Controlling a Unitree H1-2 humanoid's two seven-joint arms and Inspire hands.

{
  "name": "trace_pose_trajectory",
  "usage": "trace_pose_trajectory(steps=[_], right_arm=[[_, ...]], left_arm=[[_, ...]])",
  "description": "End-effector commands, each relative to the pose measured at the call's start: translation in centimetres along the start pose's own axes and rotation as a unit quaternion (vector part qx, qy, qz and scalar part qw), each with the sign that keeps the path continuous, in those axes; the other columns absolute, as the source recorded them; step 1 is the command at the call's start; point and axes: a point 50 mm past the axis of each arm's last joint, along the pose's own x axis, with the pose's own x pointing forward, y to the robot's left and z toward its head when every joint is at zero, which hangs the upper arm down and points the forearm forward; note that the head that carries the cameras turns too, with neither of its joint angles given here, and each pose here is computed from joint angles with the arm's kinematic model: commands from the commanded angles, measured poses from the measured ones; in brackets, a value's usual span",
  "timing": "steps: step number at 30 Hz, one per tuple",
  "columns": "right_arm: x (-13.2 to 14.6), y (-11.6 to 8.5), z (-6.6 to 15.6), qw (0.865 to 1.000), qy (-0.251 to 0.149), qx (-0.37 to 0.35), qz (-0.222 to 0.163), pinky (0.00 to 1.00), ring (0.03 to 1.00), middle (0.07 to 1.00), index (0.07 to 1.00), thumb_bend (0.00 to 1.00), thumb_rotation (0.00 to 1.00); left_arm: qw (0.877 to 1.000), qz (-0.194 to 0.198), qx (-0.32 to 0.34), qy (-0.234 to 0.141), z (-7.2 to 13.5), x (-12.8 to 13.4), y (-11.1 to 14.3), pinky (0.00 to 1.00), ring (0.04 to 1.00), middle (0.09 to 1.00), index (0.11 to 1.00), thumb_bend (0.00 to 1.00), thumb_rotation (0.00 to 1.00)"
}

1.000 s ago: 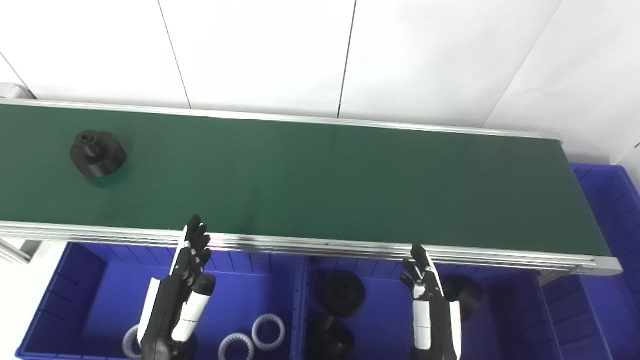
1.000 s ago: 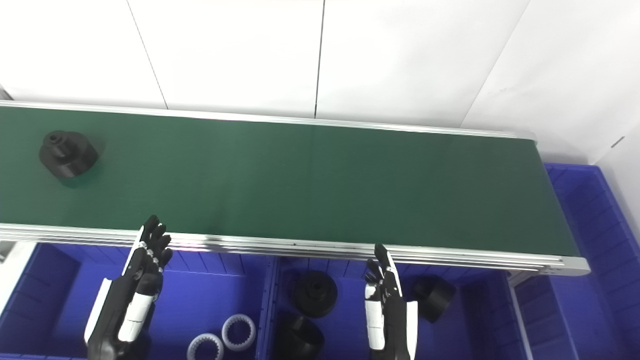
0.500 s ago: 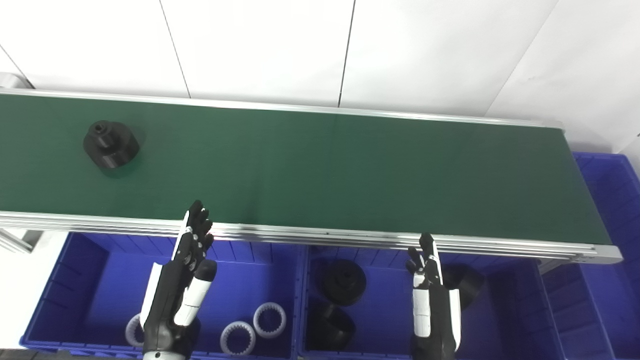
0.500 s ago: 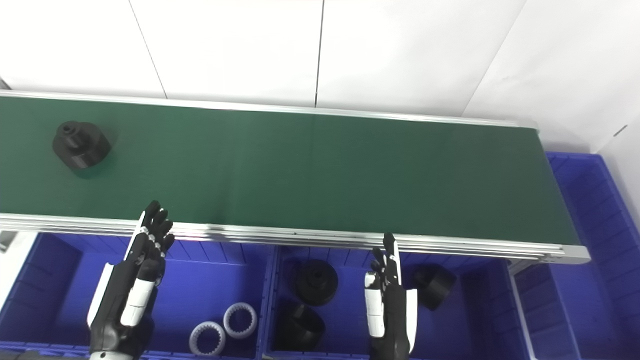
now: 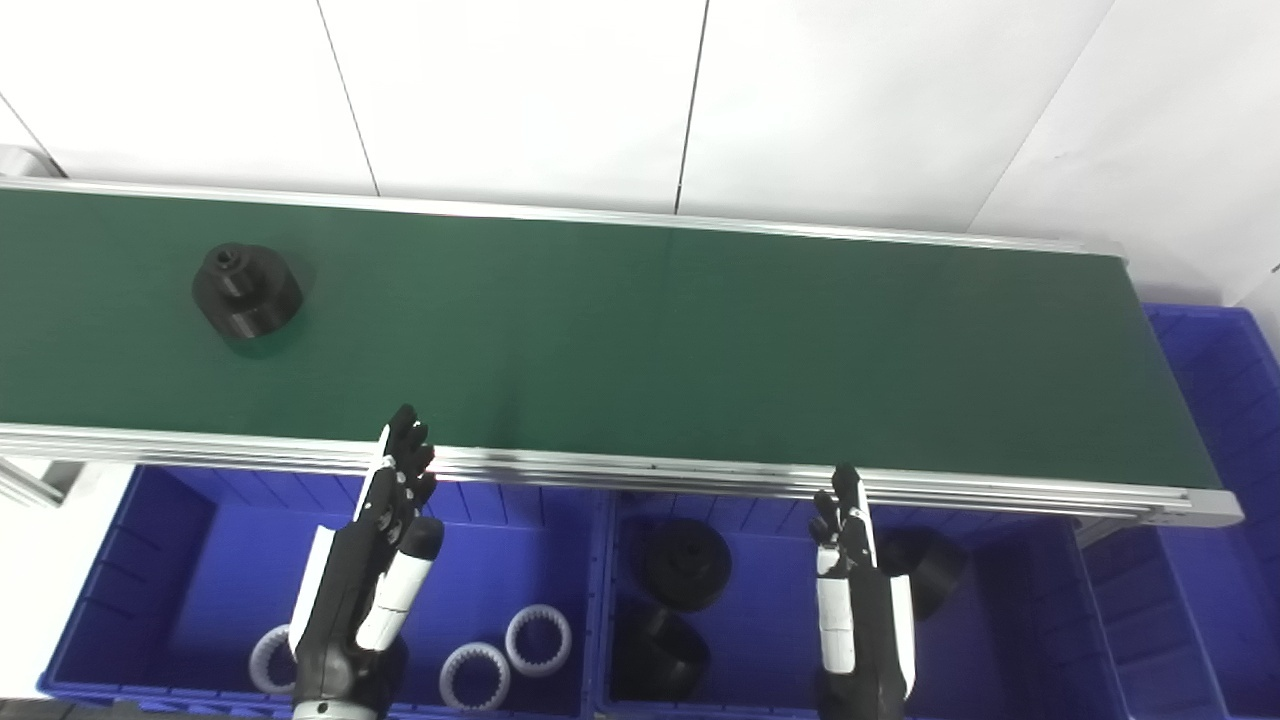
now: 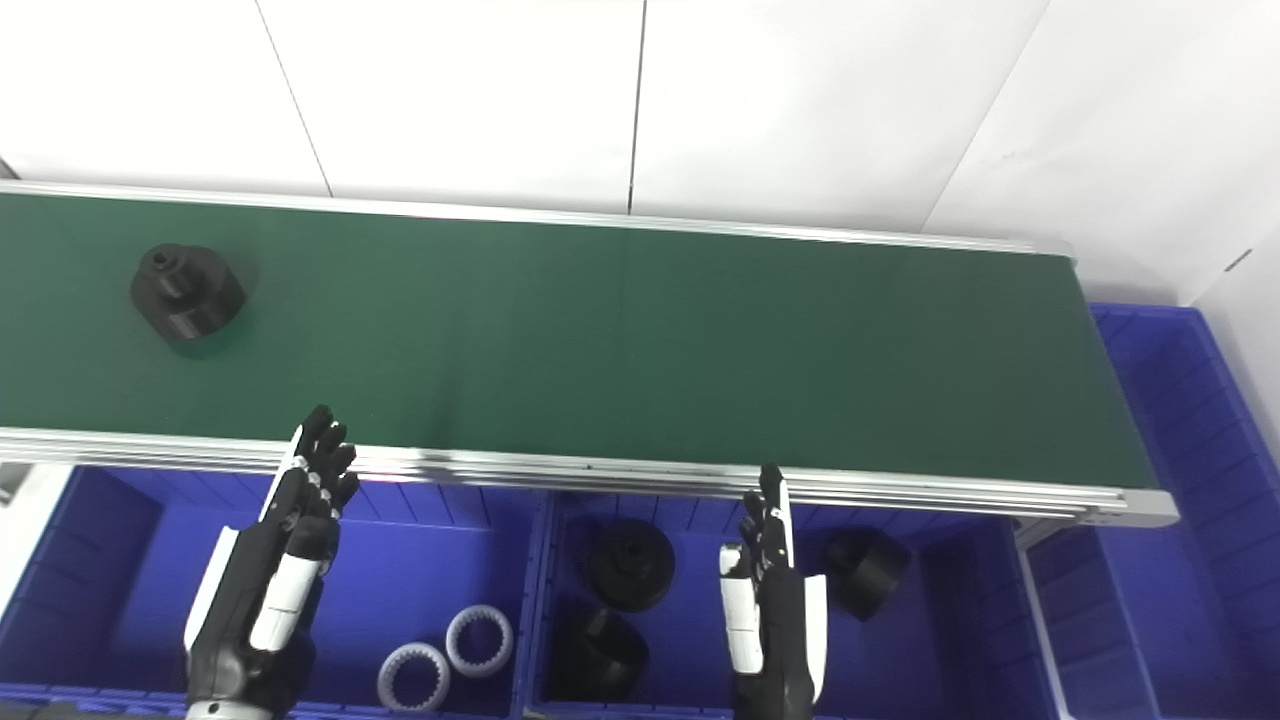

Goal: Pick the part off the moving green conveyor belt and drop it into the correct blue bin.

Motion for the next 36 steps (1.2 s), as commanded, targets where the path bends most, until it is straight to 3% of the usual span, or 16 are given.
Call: trace_pose_trajectory(steps=[1, 7, 19, 36], right_arm=[[-0.2, 2.3, 2.4, 0.997, -0.029, 0.065, -0.009, 0.93, 0.957, 1.000, 0.997, 0.82, 0.99], [-0.6, 2.0, 1.6, 0.997, -0.020, 0.075, -0.005, 0.93, 0.958, 0.992, 0.984, 0.82, 0.97], [-0.8, -0.4, -2.2, 0.997, -0.017, 0.069, 0.004, 0.93, 0.959, 1.000, 1.000, 0.84, 1.00], [0.3, -1.1, -3.2, 0.997, -0.013, 0.071, 0.014, 0.95, 0.983, 1.000, 1.000, 0.84, 1.00]], left_arm=[[1.000, -0.006, -0.004, -0.027, 1.1, -0.1, -0.2, 1.00, 1.000, 1.000, 1.000, 0.61, 0.97], [1.000, -0.005, -0.008, -0.026, 0.2, -0.5, -0.4, 1.00, 1.000, 1.000, 1.000, 0.63, 0.96], [0.999, 0.008, -0.002, -0.034, -4.3, -0.5, -1.9, 1.00, 1.000, 1.000, 1.000, 0.64, 0.92], [0.999, 0.013, -0.006, -0.038, -5.0, 0.4, -2.8, 1.00, 1.000, 1.000, 1.000, 0.62, 0.92]])
